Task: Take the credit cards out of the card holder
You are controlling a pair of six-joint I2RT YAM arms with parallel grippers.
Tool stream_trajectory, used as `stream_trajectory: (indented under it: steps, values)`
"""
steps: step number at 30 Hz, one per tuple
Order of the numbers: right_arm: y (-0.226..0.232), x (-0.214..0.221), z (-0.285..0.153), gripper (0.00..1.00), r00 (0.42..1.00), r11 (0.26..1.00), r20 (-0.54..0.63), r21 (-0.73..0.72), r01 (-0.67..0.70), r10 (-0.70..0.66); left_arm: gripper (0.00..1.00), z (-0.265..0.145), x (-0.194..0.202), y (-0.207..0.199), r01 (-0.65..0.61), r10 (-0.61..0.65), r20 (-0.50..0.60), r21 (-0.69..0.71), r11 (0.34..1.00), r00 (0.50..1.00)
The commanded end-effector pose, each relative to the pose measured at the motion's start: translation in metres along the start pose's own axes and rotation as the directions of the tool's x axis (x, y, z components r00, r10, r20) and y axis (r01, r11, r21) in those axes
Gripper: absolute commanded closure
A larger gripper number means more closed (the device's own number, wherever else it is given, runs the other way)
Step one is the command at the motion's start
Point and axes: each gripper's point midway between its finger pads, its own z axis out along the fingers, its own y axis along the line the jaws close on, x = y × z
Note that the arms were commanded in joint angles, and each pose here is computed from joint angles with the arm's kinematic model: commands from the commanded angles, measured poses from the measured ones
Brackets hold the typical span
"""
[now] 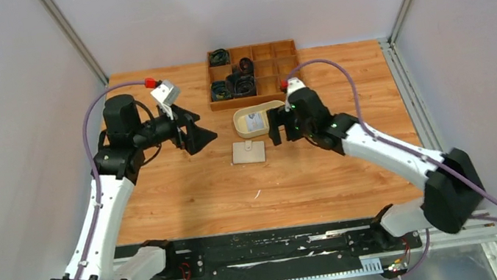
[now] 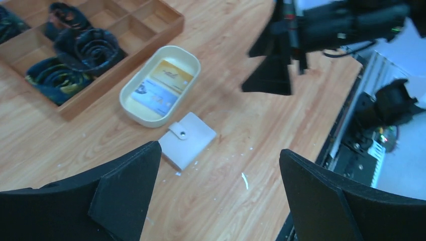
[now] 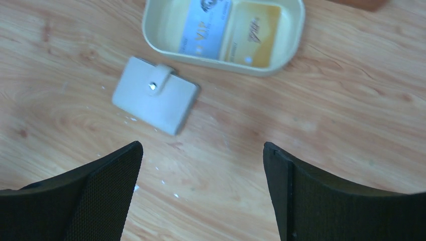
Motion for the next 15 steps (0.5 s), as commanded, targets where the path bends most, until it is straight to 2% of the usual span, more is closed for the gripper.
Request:
stream_trajectory:
  steps: [1, 3, 4, 6, 8, 11, 13, 15]
  values:
    - [0.037, -0.011, 0.042, 0.08, 0.998, 0.999, -0.036, -0.03, -0.045, 0.044, 0.0, 0.007, 0.01, -0.011, 0.042, -0.044, 0.013, 0.085, 0.995, 0.999]
    - [0.05, -0.003, 0.066, 0.11, 0.991, 0.996, -0.108, -0.029, -0.082, 0.078, 0.0, 0.013, 0.019, 0.027, 0.125, -0.124, 0.018, -0.12, 0.985, 0.992]
    - [0.055, 0.002, 0.077, 0.11, 0.984, 0.995, -0.15, -0.02, -0.097, 0.093, 0.0, 0.01, 0.027, 0.06, 0.174, -0.175, 0.022, -0.299, 0.938, 0.984]
    - [0.067, 0.012, 0.094, 0.14, 0.968, 0.992, -0.219, -0.008, -0.128, 0.123, 0.0, 0.006, 0.042, 0.096, 0.253, -0.279, 0.02, -0.488, 0.835, 0.96]
    - [0.078, 0.021, 0.109, 0.16, 0.953, 0.986, -0.255, 0.002, -0.166, 0.161, 0.0, 0.009, 0.056, 0.112, 0.309, -0.348, 0.038, -0.558, 0.77, 0.937]
    - [0.087, 0.031, 0.124, 0.16, 0.94, 0.982, -0.285, 0.032, -0.189, 0.19, 0.0, 0.01, 0.068, 0.121, 0.372, -0.382, 0.121, -0.611, 0.699, 0.916]
    - [0.088, 0.039, 0.129, 0.17, 0.934, 0.98, -0.297, 0.069, -0.188, 0.2, 0.0, 0.013, 0.076, 0.124, 0.395, -0.398, 0.142, -0.619, 0.679, 0.907]
    - [0.086, 0.047, 0.131, 0.2, 0.927, 0.977, -0.312, 0.115, -0.18, 0.208, 0.0, 0.018, 0.088, 0.127, 0.389, -0.412, 0.118, -0.626, 0.676, 0.904]
